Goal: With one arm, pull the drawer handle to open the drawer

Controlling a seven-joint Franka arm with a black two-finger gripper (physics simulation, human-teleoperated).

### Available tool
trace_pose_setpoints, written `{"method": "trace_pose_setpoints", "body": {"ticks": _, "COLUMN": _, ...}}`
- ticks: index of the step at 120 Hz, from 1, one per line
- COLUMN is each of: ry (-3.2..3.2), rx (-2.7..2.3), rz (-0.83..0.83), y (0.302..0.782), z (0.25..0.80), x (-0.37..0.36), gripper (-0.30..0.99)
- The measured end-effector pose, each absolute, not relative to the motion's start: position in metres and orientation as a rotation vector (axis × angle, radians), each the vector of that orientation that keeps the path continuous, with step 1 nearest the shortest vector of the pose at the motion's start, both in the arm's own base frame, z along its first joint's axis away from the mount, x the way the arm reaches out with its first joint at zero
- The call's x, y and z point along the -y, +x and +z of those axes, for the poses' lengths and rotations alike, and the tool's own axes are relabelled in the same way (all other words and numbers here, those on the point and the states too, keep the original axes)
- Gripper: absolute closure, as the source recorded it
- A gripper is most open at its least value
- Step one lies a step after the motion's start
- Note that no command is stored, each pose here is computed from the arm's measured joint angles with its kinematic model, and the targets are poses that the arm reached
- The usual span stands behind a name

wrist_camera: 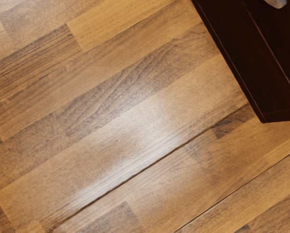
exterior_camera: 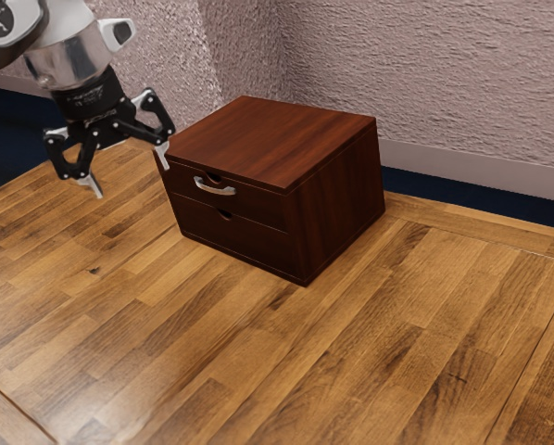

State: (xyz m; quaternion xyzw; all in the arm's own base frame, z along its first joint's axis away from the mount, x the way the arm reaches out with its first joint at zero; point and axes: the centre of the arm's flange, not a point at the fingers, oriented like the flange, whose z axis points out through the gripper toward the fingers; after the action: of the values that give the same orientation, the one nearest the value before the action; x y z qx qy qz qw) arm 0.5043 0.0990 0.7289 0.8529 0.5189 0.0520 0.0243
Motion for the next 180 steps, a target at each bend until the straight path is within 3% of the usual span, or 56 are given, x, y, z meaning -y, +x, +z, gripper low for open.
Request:
{"method": "trace_pose_setpoints", "body": {"ticks": 32, "ry": 2.391, "rx": -1.941, "rz": 0.149, "y": 0.522, "z": 0.671, "x": -0.12, "gripper": 0.0}}
{"method": "trace_pose_setpoints", "body": {"ticks": 49, "ry": 2.241, "rx": -2.066, "rz": 0.222, "y": 0.531, "z": 0.644, "x": -0.142, "gripper": 0.0}}
{"method": "trace_pose_setpoints", "body": {"ticks": 91, "ry": 1.99, "rx": -2.16, "rz": 0.434, "y": 0.559, "z": 0.628, "x": -0.157, "gripper": 0.0}}
{"method": "trace_pose_setpoints", "body": {"ticks": 149, "ry": 1.802, "rx": -2.269, "rz": 0.548, "y": 0.591, "z": 0.593, "x": -0.189, "gripper": 0.0}}
{"method": "trace_pose_setpoints", "body": {"ticks": 180, "ry": 1.764, "rx": -2.258, "rz": 0.578, "y": 0.604, "z": 0.582, "x": -0.186, "gripper": 0.17}}
